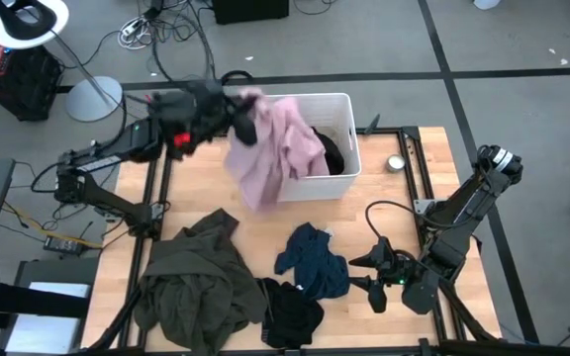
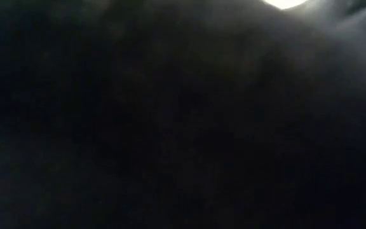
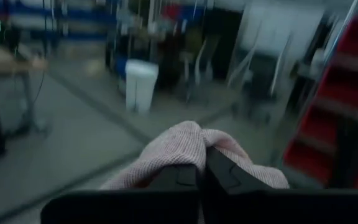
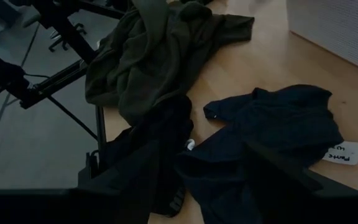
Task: Sort clothes
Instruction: Put the pink shirt into the white bin
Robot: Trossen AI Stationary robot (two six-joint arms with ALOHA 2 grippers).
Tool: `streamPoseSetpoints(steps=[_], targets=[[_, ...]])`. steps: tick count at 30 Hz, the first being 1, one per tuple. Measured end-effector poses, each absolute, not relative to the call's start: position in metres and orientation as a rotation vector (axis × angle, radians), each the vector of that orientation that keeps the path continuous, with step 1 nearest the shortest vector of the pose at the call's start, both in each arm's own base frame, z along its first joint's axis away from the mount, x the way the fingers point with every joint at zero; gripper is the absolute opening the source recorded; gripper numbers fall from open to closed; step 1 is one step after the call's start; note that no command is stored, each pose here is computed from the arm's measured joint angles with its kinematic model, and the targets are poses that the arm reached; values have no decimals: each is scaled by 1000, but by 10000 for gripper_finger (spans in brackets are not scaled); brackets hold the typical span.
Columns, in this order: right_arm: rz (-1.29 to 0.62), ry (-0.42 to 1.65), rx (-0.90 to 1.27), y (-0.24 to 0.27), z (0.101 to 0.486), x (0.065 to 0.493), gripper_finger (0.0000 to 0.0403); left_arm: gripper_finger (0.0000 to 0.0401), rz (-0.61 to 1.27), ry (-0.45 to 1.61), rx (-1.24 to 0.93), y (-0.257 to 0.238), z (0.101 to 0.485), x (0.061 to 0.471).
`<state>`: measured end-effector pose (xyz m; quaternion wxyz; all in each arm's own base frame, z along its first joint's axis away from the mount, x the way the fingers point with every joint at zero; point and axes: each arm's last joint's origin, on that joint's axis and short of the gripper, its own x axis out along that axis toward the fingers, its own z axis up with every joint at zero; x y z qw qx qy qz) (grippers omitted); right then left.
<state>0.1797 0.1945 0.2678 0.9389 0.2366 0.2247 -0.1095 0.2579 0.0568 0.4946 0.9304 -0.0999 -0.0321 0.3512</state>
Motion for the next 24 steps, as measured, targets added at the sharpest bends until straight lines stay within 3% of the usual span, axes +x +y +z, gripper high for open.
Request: streamPoseSetpoints(steps=[3, 18, 24], targets=[[-223, 457, 486, 195, 268, 180, 229, 0, 704, -177, -182, 74, 508, 264], [-217, 438, 509, 196, 270, 181, 229, 0, 468, -333, -145, 132, 543, 315], [-216, 433, 514, 196, 270, 181, 229, 0, 472, -170, -124, 136, 544, 315]])
